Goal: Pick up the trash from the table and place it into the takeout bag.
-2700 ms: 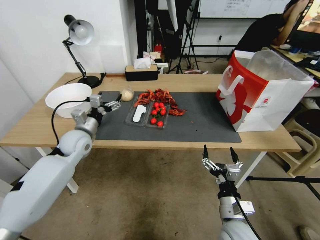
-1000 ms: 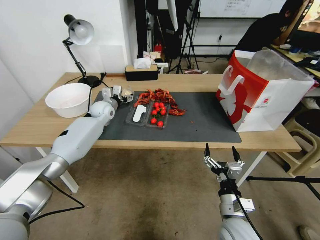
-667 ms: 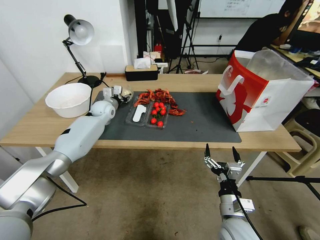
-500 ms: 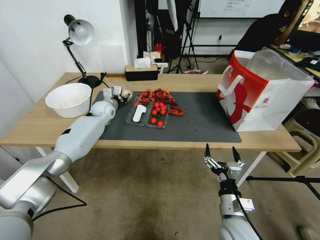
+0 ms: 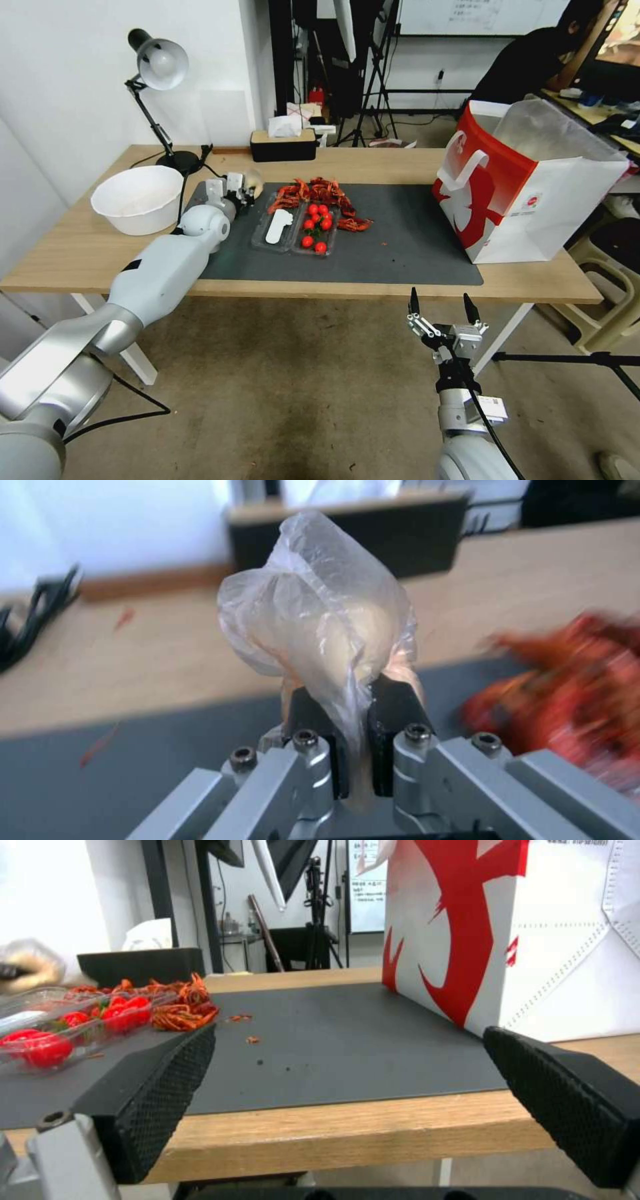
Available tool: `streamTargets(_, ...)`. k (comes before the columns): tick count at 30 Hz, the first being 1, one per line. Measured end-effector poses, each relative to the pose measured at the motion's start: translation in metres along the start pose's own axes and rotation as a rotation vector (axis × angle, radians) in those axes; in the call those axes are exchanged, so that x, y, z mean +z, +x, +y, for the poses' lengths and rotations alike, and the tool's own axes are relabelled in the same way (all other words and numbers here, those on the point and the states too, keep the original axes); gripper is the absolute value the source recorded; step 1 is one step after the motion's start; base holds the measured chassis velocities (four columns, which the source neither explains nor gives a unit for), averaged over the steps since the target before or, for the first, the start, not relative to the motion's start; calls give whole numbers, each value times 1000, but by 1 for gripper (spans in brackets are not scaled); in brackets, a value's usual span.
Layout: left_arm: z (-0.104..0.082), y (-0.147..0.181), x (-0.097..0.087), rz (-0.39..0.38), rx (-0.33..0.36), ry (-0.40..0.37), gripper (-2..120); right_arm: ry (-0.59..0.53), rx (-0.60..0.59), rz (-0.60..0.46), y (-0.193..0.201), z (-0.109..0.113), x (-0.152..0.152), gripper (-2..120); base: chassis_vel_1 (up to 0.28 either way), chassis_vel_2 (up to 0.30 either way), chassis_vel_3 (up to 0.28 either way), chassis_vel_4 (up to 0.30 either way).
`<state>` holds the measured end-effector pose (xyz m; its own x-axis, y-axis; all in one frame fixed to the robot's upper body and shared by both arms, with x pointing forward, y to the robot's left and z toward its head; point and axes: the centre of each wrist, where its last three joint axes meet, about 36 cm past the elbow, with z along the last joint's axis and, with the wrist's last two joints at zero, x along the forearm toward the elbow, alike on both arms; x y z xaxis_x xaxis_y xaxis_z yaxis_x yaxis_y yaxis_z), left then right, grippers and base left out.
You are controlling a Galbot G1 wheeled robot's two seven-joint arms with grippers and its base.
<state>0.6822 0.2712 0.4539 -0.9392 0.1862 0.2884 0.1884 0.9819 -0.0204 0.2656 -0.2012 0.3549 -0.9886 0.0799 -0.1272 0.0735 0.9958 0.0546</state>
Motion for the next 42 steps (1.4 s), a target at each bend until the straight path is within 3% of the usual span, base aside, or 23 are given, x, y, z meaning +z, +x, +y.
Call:
streamTargets(5, -25, 6, -29, -93, 84, 12, 5, -2, -1, -1, 0, 1, 0, 100, 0, 0, 0, 0)
streamTargets(7, -58, 13, -54, -175, 177, 23, 5, -5, -1, -2, 0, 2, -1, 100, 0, 0, 0, 0)
streamTargets(9, -67, 14, -60, -193, 202, 29, 5, -5, -1, -3, 0, 2, -1, 100, 0, 0, 0, 0)
streamTargets(11, -103, 19, -85, -254, 292, 57, 5, -7, 0, -3, 0, 3, -1, 100, 0, 0, 0, 0)
streamTargets(12, -114, 20, -92, -268, 319, 62, 5, -8, 0, -3, 1, 3, -1, 100, 0, 0, 0, 0)
streamTargets(13, -114, 20, -92, -268, 319, 62, 5, -8, 0, -3, 1, 3, -1, 100, 0, 0, 0, 0)
streamTargets(16, -150, 26, -114, -301, 395, 60, 5, -8, 2, -3, 2, 3, -1, 100, 0, 0, 0, 0)
streamTargets(17, -150, 26, -114, -301, 395, 60, 5, -8, 2, -3, 2, 3, -1, 100, 0, 0, 0, 0)
streamTargets(19, -193, 35, -140, -332, 480, 47, 5, -7, 7, -6, 2, 1, -2, 100, 0, 0, 0, 0)
streamTargets(21, -201, 37, -146, -340, 497, 43, 5, -6, 8, -6, 2, 1, -2, 100, 0, 0, 0, 0)
streamTargets(23, -233, 44, -162, -355, 559, 29, 5, -7, 11, -8, 2, 1, -3, 100, 0, 0, 0, 0)
streamTargets(25, -240, 45, -165, -357, 571, 26, 5, -8, 12, -8, 2, 1, -3, 100, 0, 0, 0, 0)
streamTargets(26, -260, 49, -173, -363, 610, 21, 5, -10, 13, -9, 2, 1, -3, 100, 0, 0, 0, 0)
streamTargets(28, -277, 50, -179, -365, 637, 20, 5, -11, 15, -9, 2, 2, -3, 100, 0, 0, 0, 0)
streamTargets(29, -277, 50, -179, -365, 637, 20, 5, -11, 15, -9, 2, 2, -3, 100, 0, 0, 0, 0)
streamTargets(32, -309, 51, -183, -363, 681, 23, 5, -14, 17, -9, 2, 2, -3, 100, 0, 0, 0, 0)
streamTargets(33, -309, 51, -183, -363, 681, 23, 5, -14, 17, -9, 2, 2, -3, 100, 0, 0, 0, 0)
streamTargets(35, -333, 53, -184, -358, 714, 29, 5, -16, 19, -10, 2, 3, -3, 100, 0, 0, 0, 0)
streamTargets(40, -357, 55, -181, -350, 747, 34, 5, -16, 21, -10, 2, 3, -3, 100, 0, 0, 0, 0)
streamTargets(42, -375, 57, -178, -343, 771, 31, 5, -16, 23, -11, 2, 2, -3, 100, 0, 0, 0, 0)
